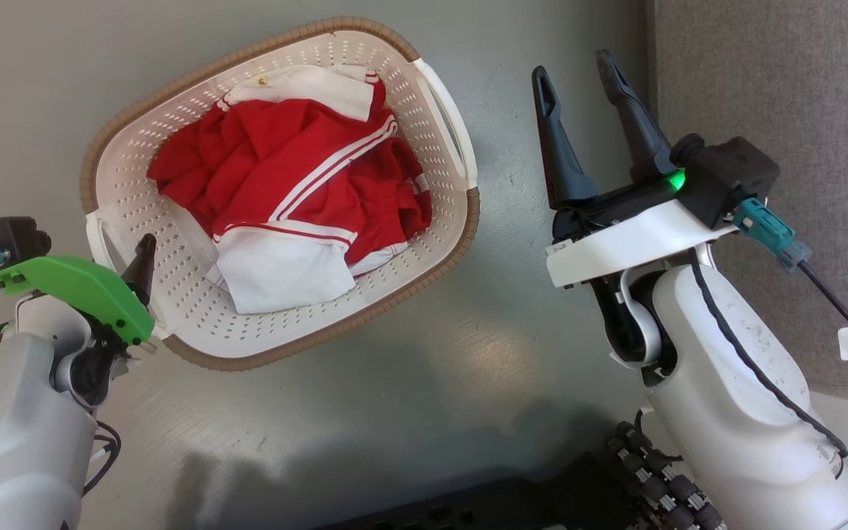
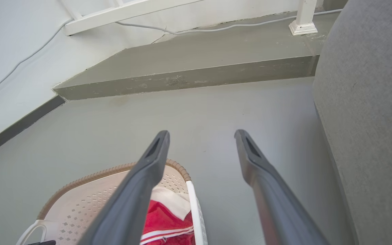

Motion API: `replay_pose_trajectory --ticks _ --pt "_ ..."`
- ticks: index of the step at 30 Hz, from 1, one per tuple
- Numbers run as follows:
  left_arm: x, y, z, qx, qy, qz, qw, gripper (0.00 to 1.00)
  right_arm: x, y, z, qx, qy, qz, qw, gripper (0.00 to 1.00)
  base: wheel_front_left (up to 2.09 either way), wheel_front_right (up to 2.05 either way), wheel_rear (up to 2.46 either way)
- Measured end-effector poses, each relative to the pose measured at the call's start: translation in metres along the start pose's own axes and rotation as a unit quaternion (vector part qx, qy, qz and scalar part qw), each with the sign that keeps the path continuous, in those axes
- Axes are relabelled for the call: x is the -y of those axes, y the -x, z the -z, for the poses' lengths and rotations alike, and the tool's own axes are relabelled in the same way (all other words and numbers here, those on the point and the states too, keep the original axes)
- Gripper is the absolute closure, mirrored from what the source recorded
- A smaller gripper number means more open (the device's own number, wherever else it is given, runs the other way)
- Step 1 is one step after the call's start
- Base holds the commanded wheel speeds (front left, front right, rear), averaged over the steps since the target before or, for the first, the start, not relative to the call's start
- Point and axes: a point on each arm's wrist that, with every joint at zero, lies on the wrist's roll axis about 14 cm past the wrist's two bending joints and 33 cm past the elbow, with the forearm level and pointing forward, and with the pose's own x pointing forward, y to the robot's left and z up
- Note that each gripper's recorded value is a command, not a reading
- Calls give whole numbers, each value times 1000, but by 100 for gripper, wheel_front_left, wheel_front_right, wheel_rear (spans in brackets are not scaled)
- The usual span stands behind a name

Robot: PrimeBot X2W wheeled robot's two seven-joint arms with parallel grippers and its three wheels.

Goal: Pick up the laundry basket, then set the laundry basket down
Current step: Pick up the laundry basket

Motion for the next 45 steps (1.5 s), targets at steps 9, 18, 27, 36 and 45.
replay_pose_trajectory --ticks 9,18,27,36,45 --pt "-1 -3 -3 -2 4 3 1000 100 0 -1 0 0 -4 1 1000 0 0 0 0" --pt "4 -2 -3 -5 -37 12 999 100 -1 -4 -5 7 -5 0 1000 0 0 0 0" --pt "11 1 -7 1 -98 24 995 100 -4 -2 -11 12 -7 -3 1000 0 0 0 0" --pt "22 0 -7 -4 -117 35 993 100 -5 0 -14 13 -6 -4 1000 0 0 0 0" --pt "20 0 1 -20 -103 30 994 73 -4 3 -16 14 -6 -1 1000 0 0 0 0"
